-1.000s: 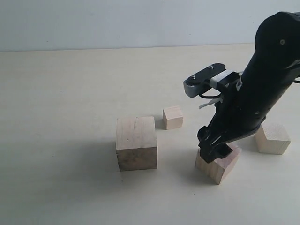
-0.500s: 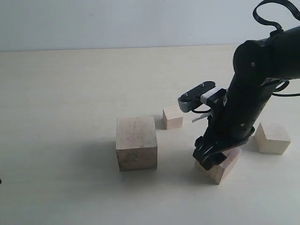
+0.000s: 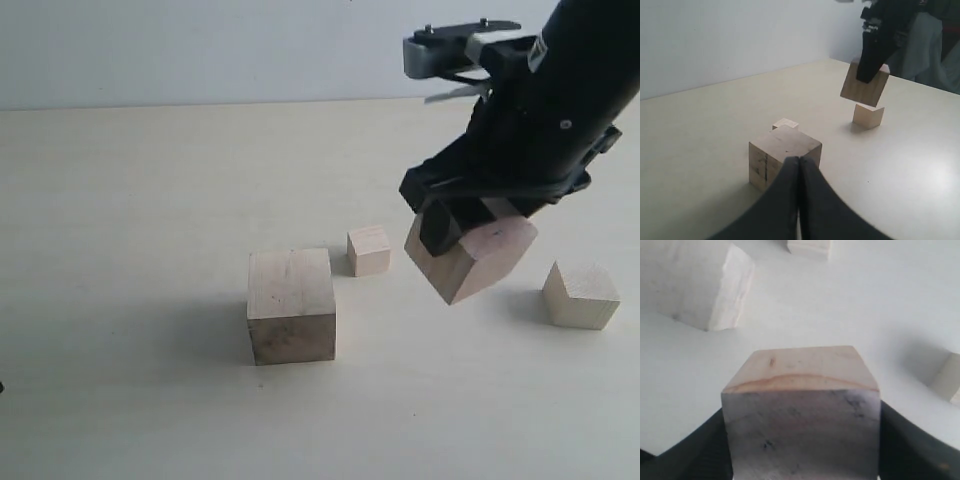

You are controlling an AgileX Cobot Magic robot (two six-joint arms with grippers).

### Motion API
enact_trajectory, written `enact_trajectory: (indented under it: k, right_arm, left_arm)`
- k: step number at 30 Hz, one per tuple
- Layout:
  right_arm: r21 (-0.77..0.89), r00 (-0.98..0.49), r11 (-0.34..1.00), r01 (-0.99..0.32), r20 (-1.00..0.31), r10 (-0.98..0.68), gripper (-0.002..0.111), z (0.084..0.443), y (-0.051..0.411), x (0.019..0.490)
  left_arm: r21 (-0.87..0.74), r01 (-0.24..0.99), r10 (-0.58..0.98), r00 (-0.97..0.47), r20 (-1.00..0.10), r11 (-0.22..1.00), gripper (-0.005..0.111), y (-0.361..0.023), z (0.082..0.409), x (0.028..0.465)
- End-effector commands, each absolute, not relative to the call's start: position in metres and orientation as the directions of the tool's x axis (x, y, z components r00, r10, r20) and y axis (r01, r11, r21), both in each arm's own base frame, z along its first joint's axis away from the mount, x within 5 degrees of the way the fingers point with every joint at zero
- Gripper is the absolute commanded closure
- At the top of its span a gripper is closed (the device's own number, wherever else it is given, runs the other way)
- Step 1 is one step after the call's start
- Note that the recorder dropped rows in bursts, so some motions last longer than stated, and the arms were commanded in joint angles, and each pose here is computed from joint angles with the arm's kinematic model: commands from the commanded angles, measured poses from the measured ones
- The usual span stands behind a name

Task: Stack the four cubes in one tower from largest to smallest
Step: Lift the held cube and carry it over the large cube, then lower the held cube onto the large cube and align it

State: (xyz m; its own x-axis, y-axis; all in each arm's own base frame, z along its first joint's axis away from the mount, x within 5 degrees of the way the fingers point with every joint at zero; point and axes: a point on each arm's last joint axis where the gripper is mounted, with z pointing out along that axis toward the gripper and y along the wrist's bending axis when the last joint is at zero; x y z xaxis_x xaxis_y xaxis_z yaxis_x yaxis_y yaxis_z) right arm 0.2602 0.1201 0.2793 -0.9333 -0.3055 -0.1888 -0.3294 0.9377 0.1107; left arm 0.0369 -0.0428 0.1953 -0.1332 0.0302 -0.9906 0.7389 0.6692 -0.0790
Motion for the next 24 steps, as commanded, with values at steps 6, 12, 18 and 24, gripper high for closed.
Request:
enact_trajectory:
  k: [6, 12, 18, 24]
  right_arm:
    - [0.155, -0.917, 0.918, -0.365, -0.233, -0.325, 0.108, 0.313, 0.204, 0.281]
    - [0.176, -0.955, 0.945, -0.275, -0.163, -0.248, 0.108, 0.287, 0.231, 0.300]
    - [0.170, -0.970, 0.960, -0.224, -0.139, -0.201, 0.108, 0.274, 0.245, 0.308]
    - [0.156, -0.982, 0.976, -0.153, -0.135, -0.132, 0.108, 0.268, 0.249, 0.317]
  left_arm:
    - [-0.087, 0.738, 0.022, -0.136, -0.990, 0.669, 0.107, -0.042, 0.196, 0.036]
    - [-0.087, 0.738, 0.022, -0.136, -0.990, 0.669, 0.107, -0.042, 0.196, 0.036]
    - [-0.087, 0.738, 0.022, -0.136, -0.990, 0.669, 0.107, -0.042, 0.196, 0.036]
    - [-0.087, 0.738, 0.022, -0.136, -0.990, 0.669, 0.107, -0.042, 0.196, 0.036]
